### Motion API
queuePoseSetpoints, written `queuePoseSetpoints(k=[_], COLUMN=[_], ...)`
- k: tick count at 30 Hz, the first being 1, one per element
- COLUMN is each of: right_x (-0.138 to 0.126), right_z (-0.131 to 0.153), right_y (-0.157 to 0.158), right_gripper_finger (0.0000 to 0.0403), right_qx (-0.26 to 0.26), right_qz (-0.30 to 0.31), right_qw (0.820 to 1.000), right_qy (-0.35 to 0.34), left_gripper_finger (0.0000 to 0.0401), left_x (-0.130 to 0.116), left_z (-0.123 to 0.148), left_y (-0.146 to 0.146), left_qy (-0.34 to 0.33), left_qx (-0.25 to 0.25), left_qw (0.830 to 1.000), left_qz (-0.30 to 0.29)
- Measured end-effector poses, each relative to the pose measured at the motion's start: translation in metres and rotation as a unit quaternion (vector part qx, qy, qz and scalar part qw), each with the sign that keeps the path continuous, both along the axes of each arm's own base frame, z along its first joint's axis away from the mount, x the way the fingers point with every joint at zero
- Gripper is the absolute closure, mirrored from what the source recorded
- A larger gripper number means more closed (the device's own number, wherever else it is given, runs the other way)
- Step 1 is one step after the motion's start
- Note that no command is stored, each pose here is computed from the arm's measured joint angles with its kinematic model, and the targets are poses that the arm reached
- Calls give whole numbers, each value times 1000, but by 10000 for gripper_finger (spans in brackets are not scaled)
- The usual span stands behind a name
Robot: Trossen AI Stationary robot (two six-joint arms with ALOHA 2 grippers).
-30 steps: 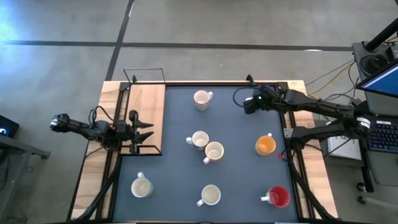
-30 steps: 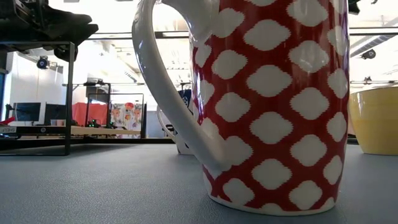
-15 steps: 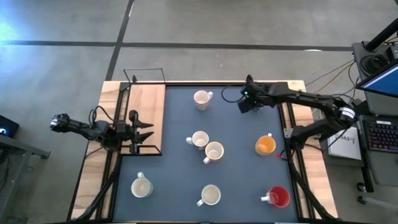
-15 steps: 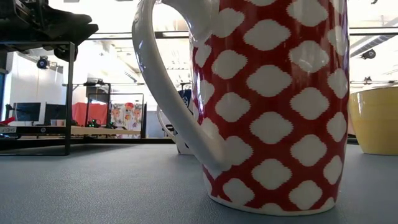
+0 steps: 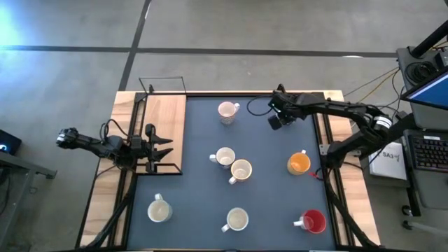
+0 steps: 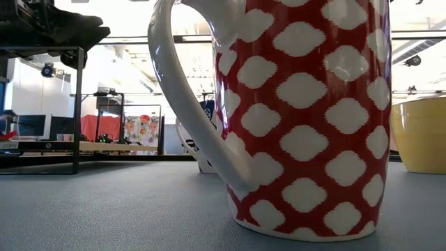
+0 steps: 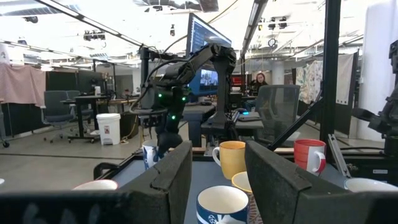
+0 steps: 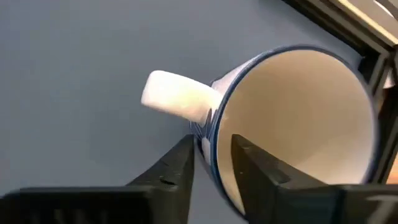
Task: Place coffee mugs
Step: Move the blue patterned mug beside the other blue patterned mug
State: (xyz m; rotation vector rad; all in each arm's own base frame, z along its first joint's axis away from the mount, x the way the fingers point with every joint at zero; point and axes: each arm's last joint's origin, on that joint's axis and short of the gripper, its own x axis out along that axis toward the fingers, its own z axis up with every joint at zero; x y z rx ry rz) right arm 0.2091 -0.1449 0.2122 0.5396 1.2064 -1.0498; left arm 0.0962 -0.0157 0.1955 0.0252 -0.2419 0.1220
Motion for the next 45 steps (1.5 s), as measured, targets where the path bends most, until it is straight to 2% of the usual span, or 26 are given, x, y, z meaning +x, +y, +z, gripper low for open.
queuePoseSetpoints(k=[5,12,19,23,33,45], right_x=[0,15,52,77,143,174], right_z=[1,16,54,64,53,39], right_y=[2,9,22,33,56,67], right_gripper_finger=[384,386,388,388,389,389], right_qx=[23,72,35,35,47,76], right_qz=[14,51,105,124,203,227], right_qw=[1000,992,979,973,963,956], right_qy=[-15,-85,-173,-190,-171,-171], left_gripper_finger=[269,269,269,269,269,269], left_x=[0,0,0,0,0,0], left_z=[0,0,0,0,0,0], left_y=[0,0,0,0,0,0], left_qy=[0,0,0,0,0,0], left_qx=[0,0,0,0,0,0], left_qw=[1000,1000,1000,1000,1000,1000], left_qz=[0,0,0,0,0,0])
